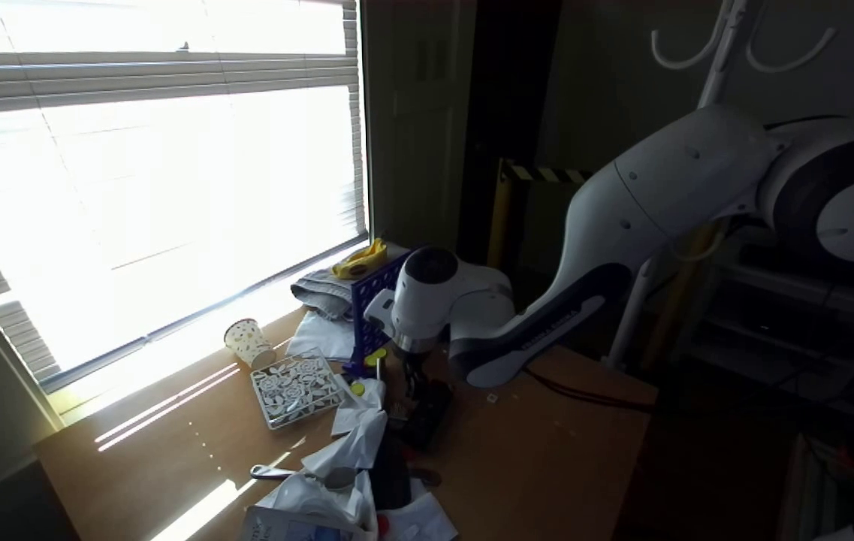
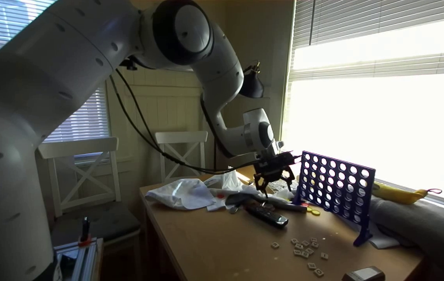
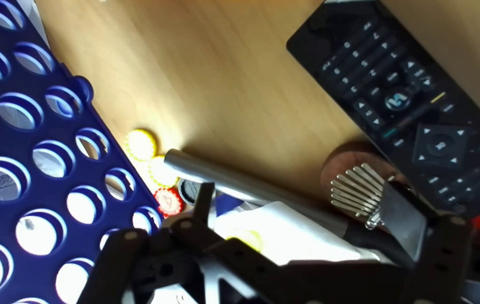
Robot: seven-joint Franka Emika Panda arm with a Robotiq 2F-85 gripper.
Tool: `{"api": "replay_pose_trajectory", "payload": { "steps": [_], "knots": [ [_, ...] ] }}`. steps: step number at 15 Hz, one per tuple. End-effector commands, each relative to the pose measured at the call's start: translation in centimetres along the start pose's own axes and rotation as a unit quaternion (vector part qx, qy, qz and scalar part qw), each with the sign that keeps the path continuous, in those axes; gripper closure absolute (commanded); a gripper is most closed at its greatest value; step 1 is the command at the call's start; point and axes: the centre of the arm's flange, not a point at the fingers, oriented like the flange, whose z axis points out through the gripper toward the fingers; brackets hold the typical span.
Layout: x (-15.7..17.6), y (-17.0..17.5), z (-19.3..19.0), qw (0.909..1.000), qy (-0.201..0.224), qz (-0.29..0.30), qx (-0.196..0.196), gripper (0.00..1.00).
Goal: Move the stapler to the right edge of the table and move the spatula to the open space
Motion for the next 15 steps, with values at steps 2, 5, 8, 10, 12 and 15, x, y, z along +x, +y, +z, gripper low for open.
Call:
{"api": "replay_pose_trajectory", "payload": {
  "steps": [2,5,8,10,12,15],
  "knots": [
    [1.6,-1.8,0.3,0.9981,0.004,-0.061,0.008,0.00],
    [2.8,-3.6,0.1,0.9926,0.009,-0.120,0.018,0.00],
    [2.6,-4.1,-0.8,0.9883,0.005,-0.150,0.025,0.00],
    [3.0,-4.9,-1.1,0.9844,0.025,-0.169,0.040,0.00],
    [4.1,-6.6,-0.9,0.9802,0.026,-0.188,0.058,0.00],
    [3.4,-7.5,-2.4,0.9830,-0.022,-0.164,0.078,0.00]
  ]
}}
